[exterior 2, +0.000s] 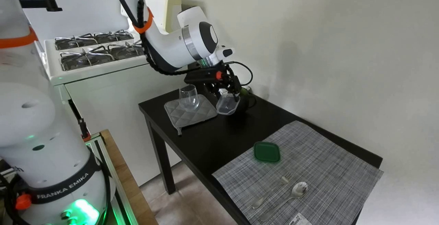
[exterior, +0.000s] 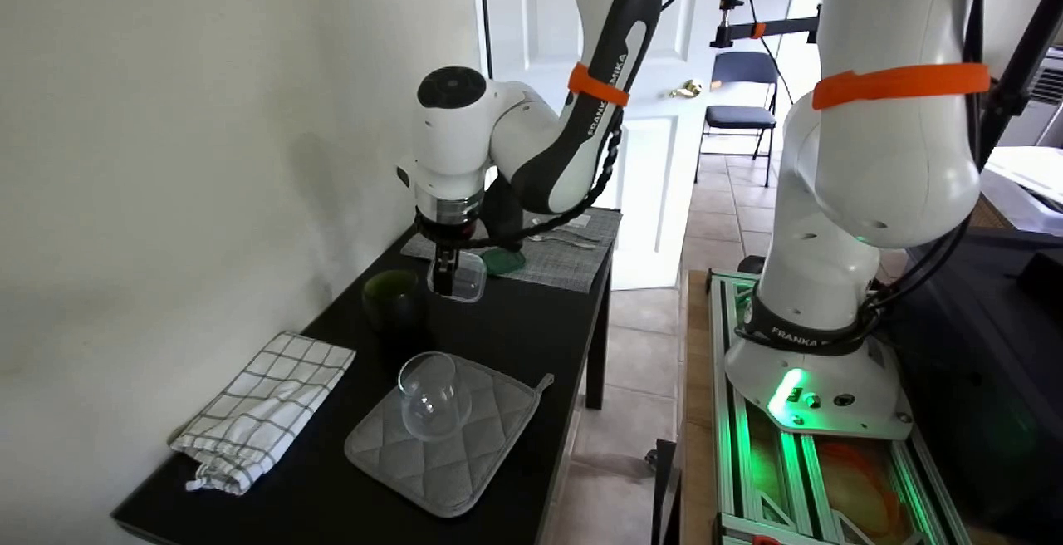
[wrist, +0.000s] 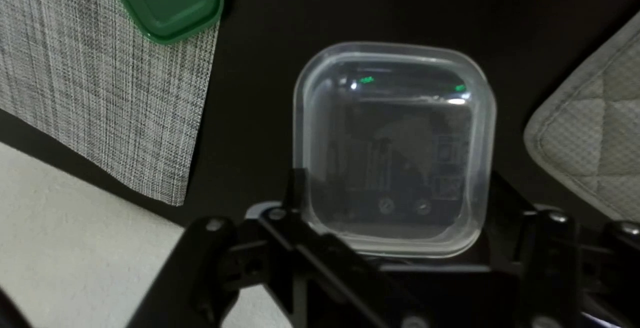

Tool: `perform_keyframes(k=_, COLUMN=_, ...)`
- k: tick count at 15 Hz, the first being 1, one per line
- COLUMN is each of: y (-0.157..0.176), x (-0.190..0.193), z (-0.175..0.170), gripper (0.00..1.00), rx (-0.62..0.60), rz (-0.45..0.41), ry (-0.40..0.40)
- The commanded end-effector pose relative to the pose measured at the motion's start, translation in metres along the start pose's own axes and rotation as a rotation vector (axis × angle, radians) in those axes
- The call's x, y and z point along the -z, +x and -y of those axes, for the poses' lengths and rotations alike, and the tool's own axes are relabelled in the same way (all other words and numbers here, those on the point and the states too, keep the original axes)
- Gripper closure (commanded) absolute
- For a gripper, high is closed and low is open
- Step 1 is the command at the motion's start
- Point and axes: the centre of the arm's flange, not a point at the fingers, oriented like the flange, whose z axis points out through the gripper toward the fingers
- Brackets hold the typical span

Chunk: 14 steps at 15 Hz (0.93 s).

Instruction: Turn the lunchbox around

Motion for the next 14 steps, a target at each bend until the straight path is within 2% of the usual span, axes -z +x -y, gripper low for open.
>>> perform_keyframes(k=1, y=0.003, x=-0.019, z=0.006, gripper=0.40, rx=0.001, rz=-0.023, ry=0.009)
perform_keyframes(k=8, y=0.022, x=-0.030, z=0.005, gripper=0.40, rx=-0.015, rz=-0.049, ry=0.000)
perform_keyframes(k=14, y=0.033, x=-0.040, z=0.010, gripper=0.40, rx=-0.018, rz=-0.070, ry=0.026)
